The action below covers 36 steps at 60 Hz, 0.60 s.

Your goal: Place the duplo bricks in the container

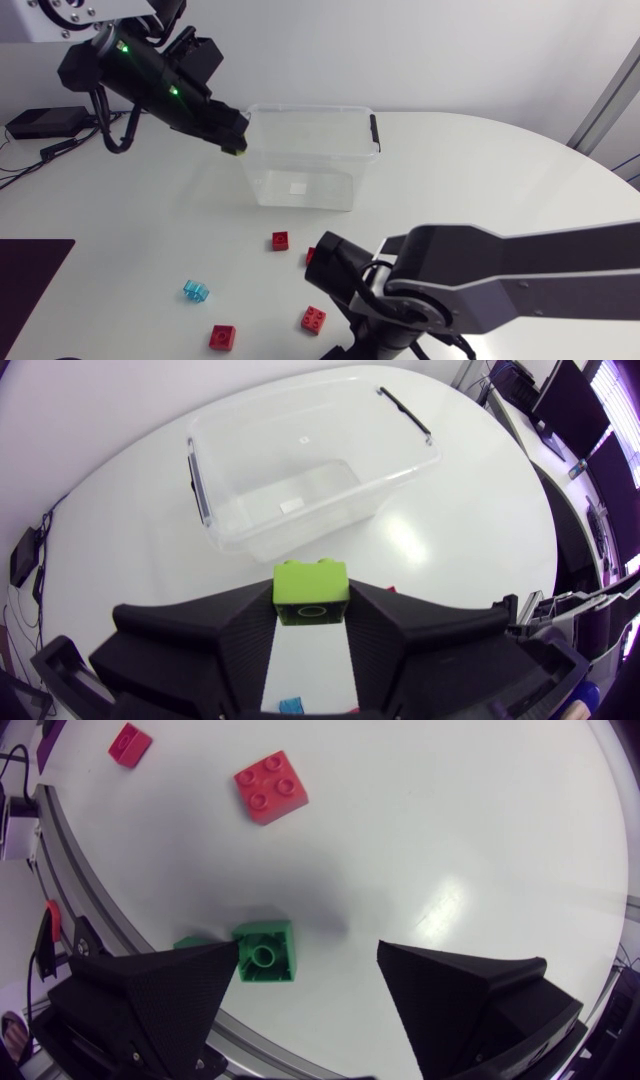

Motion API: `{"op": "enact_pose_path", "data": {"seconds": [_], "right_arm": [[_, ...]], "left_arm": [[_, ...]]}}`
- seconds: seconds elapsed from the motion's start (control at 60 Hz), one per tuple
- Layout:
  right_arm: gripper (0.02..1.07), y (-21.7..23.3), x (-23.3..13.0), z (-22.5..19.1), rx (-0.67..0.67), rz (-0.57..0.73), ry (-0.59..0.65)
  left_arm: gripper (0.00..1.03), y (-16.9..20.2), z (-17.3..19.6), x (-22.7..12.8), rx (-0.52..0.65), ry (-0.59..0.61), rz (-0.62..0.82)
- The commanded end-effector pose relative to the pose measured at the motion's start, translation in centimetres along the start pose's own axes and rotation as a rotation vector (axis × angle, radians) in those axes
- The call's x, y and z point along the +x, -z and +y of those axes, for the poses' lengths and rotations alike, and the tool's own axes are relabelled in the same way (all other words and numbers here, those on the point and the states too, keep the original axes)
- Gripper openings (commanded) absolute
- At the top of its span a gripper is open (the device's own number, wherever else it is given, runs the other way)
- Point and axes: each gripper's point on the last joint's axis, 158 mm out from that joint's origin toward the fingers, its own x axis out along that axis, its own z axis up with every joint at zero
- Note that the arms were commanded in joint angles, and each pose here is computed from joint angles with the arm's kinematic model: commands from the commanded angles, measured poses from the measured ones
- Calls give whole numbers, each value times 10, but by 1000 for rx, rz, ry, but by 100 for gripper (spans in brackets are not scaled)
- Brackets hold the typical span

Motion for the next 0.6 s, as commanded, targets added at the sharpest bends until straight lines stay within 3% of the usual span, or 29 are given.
{"op": "enact_pose_path", "data": {"seconds": [0.0,0.333,0.583], "right_arm": [[102,14,3,4,-44,33,1],[99,18,7,10,-78,53,2],[97,23,10,5,-119,112,26]], "left_arm": [[22,-21,5,-2,-33,-6,-65],[23,-53,11,22,-64,4,-160],[24,-50,0,56,-49,33,-112]]}}
